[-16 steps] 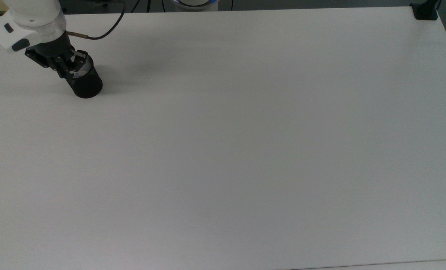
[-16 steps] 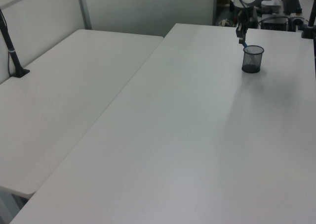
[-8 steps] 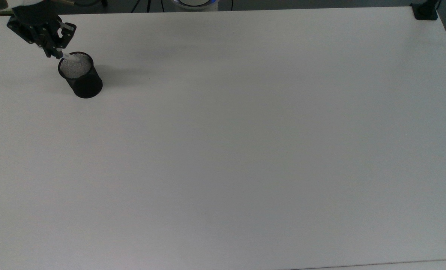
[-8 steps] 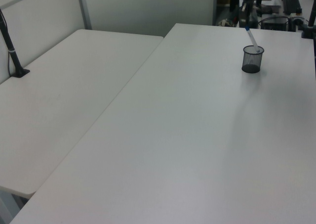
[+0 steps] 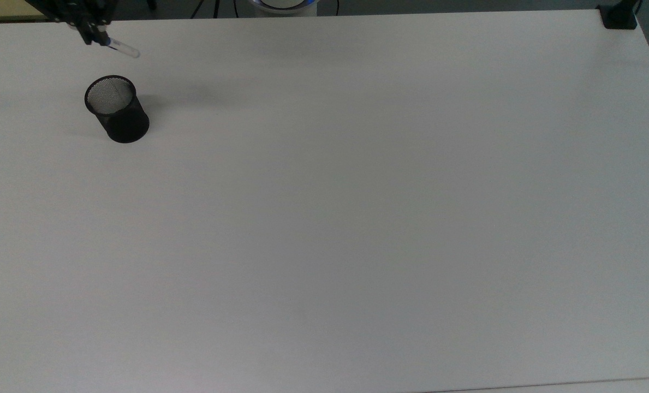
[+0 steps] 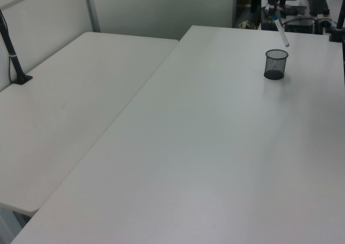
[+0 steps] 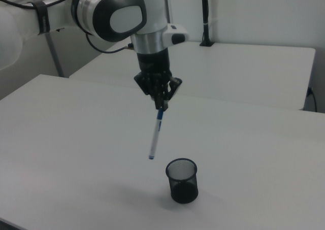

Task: Remove the marker
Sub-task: 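Lift the marker up out of the mesh cup, then carry the marker beside the cup and lower it onto the table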

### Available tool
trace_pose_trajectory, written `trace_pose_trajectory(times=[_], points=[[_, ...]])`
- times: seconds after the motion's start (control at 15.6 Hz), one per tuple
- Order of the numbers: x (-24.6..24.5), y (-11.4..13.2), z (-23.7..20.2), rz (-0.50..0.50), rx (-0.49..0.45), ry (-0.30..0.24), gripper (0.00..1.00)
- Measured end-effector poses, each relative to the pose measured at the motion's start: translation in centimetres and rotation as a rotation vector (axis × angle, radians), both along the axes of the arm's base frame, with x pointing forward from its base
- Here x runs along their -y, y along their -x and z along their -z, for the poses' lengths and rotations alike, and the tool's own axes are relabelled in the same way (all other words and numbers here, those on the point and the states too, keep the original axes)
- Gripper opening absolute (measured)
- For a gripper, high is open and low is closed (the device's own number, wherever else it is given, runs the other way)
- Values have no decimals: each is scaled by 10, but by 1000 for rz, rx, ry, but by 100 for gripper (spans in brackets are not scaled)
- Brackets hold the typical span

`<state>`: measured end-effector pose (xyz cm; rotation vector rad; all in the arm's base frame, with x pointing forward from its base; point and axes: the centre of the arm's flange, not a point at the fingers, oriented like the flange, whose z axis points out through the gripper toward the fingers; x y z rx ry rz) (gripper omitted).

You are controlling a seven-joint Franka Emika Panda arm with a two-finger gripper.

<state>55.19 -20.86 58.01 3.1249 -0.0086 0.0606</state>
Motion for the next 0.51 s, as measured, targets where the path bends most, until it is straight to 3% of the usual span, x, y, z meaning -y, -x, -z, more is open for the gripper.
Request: trace_pose_trajectory(times=[0.19, 0.51], points=[[-48, -14, 29, -58, -102, -38, 17], [-128, -40, 91, -78, -227, -35, 17]])
